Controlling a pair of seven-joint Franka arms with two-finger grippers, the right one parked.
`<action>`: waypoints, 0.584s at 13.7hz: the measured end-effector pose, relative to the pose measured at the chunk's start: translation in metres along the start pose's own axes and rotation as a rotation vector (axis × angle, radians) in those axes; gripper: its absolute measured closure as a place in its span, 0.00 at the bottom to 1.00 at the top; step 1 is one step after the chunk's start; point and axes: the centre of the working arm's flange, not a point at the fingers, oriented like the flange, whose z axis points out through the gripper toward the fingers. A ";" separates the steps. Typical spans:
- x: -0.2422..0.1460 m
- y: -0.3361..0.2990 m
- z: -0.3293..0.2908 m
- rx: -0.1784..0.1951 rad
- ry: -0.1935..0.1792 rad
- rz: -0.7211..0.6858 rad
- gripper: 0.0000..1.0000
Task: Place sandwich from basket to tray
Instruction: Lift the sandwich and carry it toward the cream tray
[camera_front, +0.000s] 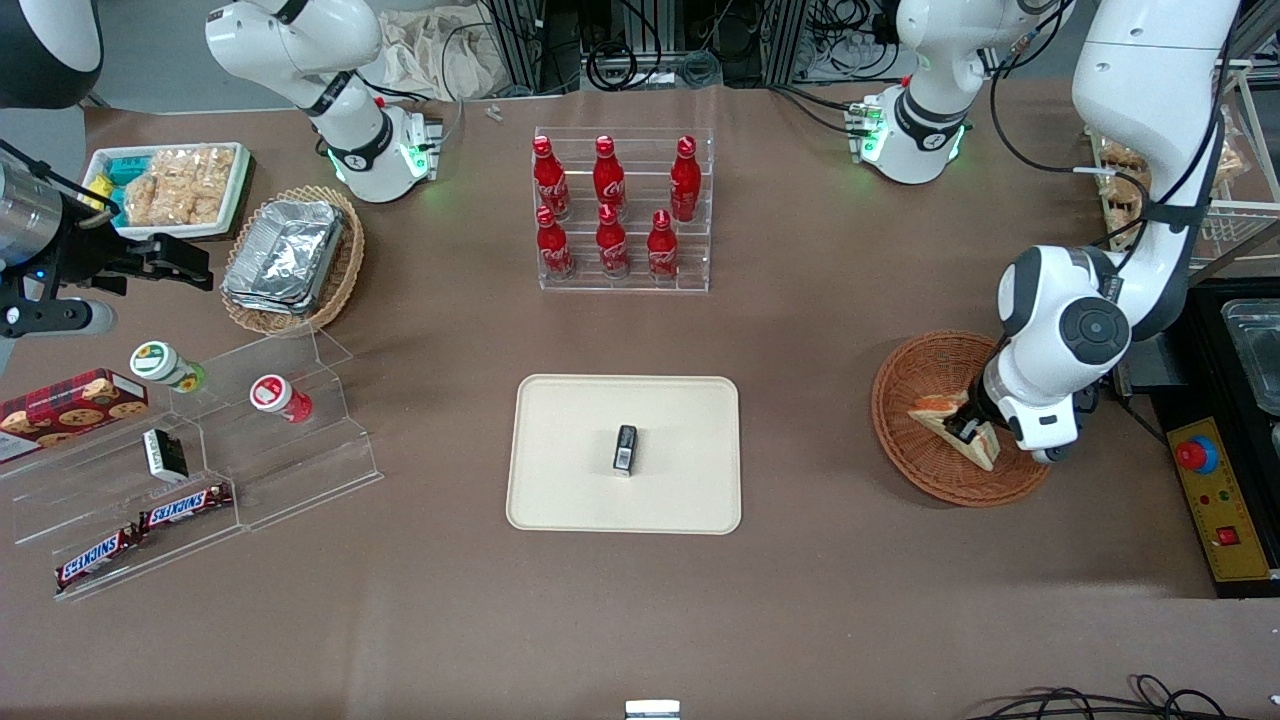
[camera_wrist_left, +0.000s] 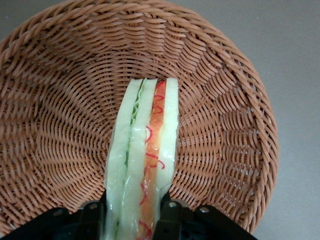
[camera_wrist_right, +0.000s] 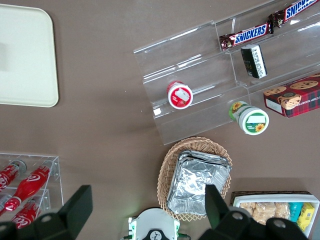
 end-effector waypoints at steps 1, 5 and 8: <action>-0.001 0.003 -0.004 0.021 -0.005 0.009 0.65; -0.009 0.038 -0.078 0.098 -0.018 0.128 0.81; -0.025 0.062 -0.160 0.137 -0.037 0.279 0.81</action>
